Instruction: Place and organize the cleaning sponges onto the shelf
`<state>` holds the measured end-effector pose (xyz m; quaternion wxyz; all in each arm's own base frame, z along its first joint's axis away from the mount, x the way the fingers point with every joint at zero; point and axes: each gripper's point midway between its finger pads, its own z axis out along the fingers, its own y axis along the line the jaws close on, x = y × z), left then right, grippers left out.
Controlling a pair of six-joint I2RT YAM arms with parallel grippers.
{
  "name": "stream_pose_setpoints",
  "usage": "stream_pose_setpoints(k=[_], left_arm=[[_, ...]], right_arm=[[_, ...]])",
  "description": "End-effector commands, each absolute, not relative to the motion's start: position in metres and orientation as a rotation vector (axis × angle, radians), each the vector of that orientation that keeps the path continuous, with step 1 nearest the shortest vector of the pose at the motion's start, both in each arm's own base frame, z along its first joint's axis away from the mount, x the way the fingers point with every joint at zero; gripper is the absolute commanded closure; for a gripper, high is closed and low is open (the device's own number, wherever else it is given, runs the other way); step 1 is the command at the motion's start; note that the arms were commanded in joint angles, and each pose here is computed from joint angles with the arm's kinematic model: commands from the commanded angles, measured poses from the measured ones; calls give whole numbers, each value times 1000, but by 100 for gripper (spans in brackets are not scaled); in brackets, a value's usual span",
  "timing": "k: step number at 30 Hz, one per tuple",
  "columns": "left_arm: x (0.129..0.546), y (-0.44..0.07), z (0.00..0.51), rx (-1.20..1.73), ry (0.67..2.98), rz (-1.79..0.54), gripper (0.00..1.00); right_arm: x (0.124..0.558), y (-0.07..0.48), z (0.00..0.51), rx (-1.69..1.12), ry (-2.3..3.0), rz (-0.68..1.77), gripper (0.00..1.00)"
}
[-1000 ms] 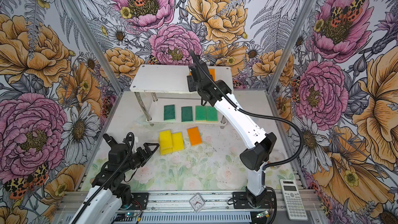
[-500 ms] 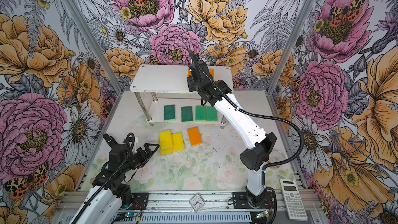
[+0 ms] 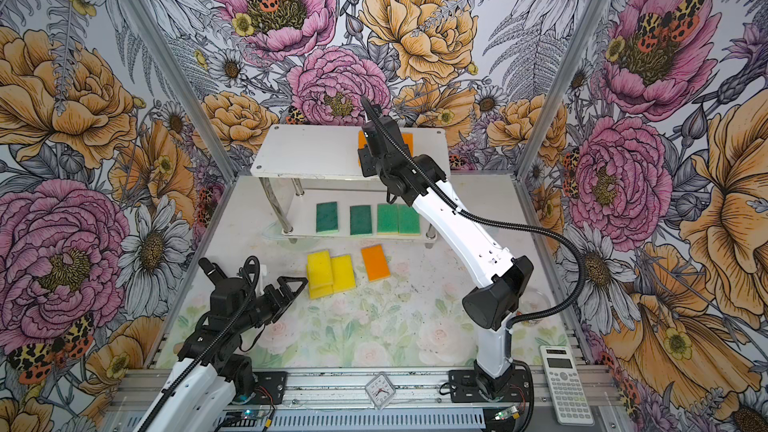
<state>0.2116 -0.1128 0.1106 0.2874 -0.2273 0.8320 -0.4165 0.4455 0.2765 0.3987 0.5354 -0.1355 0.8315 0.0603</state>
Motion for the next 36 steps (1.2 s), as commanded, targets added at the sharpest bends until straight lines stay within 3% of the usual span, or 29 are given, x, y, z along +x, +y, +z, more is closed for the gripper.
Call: stream_pose_setpoints(k=[1,15,36], left_arm=[[212,-111,111,-621,2207,-1117,1],[213,-110,111,-620,2205,-1116,1],[212,-110,110,-623,2207,-1116,1]], right_arm=[[440,288,405,-356,1967,203,79],[445,293,386,-323,2015,231,84],[444,252,379,-218,2044,140,85]])
